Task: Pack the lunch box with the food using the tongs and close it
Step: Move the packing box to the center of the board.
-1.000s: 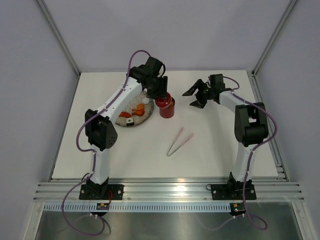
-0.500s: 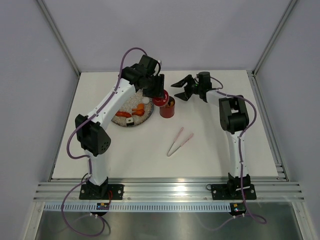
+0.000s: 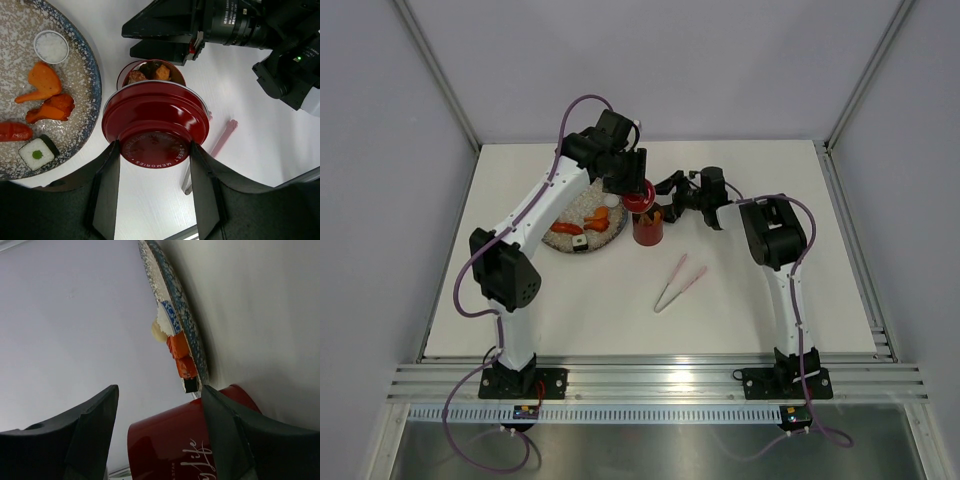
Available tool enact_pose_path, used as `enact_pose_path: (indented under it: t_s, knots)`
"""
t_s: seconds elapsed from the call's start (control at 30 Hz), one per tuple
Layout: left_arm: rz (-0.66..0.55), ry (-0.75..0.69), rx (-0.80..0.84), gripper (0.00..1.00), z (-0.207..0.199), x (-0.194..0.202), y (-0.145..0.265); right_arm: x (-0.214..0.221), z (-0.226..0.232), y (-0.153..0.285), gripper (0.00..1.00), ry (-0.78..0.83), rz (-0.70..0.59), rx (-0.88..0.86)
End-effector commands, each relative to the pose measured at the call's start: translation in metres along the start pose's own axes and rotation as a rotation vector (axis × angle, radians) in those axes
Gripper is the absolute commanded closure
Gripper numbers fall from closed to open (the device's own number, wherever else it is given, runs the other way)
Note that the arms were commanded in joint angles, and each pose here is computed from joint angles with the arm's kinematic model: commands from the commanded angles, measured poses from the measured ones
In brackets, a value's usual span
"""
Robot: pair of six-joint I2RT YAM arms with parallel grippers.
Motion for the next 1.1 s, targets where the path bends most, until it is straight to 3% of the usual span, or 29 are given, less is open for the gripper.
enact_pose_path:
  t_s: [0.0,0.17,0.43,0.6,0.77,1.07]
  knots:
    - [-0.047,-0.018,-0.027,1.0,0.004,-0.004,0.015,0.02,0.038,0.017,0.25,0.045,0.045,-0.097]
    - [0.009,-0.038,-0.025,1.0,0.005,0.0,0.01,0.037,0.04,0.032,0.25,0.071,0.041,-0.092]
    - [0.047,-0.053,-0.041,1.0,0.008,0.004,0.006,0.051,0.052,0.052,0.24,0.172,-0.06,0.086]
    - [0.061,-0.067,-0.019,1.0,0.002,0.007,0.004,0.033,0.056,0.083,0.24,0.207,-0.3,0.189]
    - [0.091,-0.091,-0.031,1.0,-0.015,0.008,-0.008,0.029,0.065,0.149,0.24,0.244,-0.57,0.335]
    - [0.177,-0.125,-0.037,1.0,-0.016,0.006,-0.027,0.042,0.069,0.202,0.21,0.341,-0.759,0.479]
Point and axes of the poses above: each gripper's point midway between its finger pads, its own y axis back along the fingers, its own z axis along the line the jaws close on, x = y × z, the point moved 8 cm from there along y, back along the fingers, and after that the axes turned 10 degrees about -y, right-handed, at the moved point
